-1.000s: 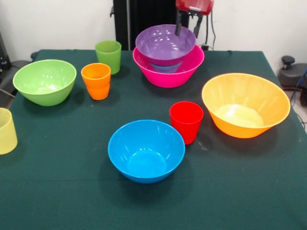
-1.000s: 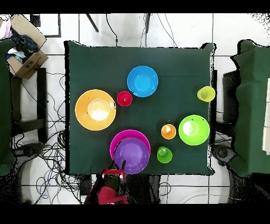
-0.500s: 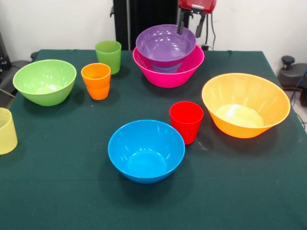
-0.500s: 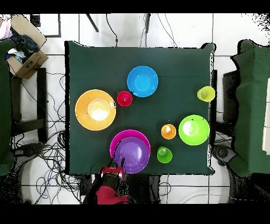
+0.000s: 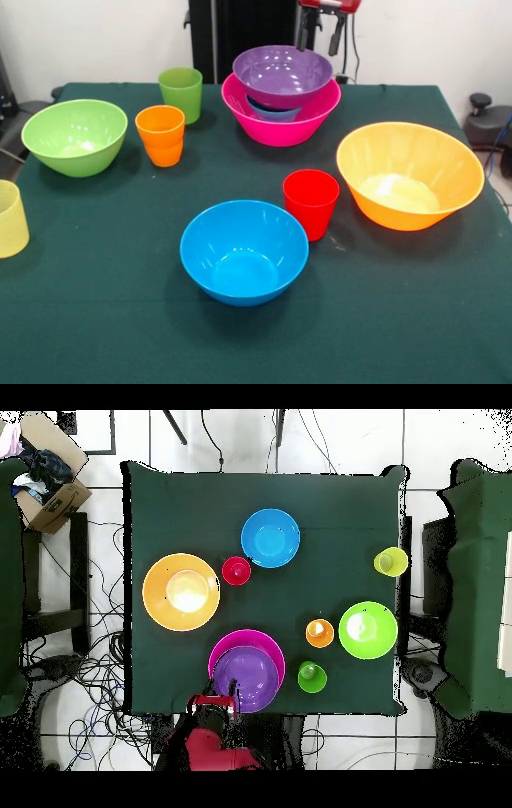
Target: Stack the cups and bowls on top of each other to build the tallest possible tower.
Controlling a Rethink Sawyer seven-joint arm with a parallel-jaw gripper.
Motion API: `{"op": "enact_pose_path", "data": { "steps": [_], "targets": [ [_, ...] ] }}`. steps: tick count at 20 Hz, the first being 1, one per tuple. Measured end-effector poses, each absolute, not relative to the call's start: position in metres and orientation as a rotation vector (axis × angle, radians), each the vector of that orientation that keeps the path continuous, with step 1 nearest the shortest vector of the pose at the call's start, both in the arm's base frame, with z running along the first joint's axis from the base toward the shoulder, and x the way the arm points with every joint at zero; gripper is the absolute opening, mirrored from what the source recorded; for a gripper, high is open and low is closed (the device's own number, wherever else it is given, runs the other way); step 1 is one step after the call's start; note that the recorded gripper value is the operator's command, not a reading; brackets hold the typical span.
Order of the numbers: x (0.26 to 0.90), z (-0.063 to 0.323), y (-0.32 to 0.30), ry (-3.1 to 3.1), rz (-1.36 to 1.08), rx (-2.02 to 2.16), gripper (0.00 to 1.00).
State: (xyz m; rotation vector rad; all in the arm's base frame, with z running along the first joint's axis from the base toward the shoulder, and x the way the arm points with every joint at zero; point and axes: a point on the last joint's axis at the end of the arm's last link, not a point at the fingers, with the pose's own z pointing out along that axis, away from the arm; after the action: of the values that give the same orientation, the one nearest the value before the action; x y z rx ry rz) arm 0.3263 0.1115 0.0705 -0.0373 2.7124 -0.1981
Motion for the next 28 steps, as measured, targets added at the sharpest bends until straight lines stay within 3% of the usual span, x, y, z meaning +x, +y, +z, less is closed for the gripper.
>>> {"op": "enact_pose_path", "data": {
  "steps": [21, 28],
  "targets": [
    [0.322, 0.139, 0.134, 2.827, 0.036, -0.166, 1.00],
    [0.285, 0.114, 0.161, 2.850, 0.063, -0.460, 1.00]
  ]
}}
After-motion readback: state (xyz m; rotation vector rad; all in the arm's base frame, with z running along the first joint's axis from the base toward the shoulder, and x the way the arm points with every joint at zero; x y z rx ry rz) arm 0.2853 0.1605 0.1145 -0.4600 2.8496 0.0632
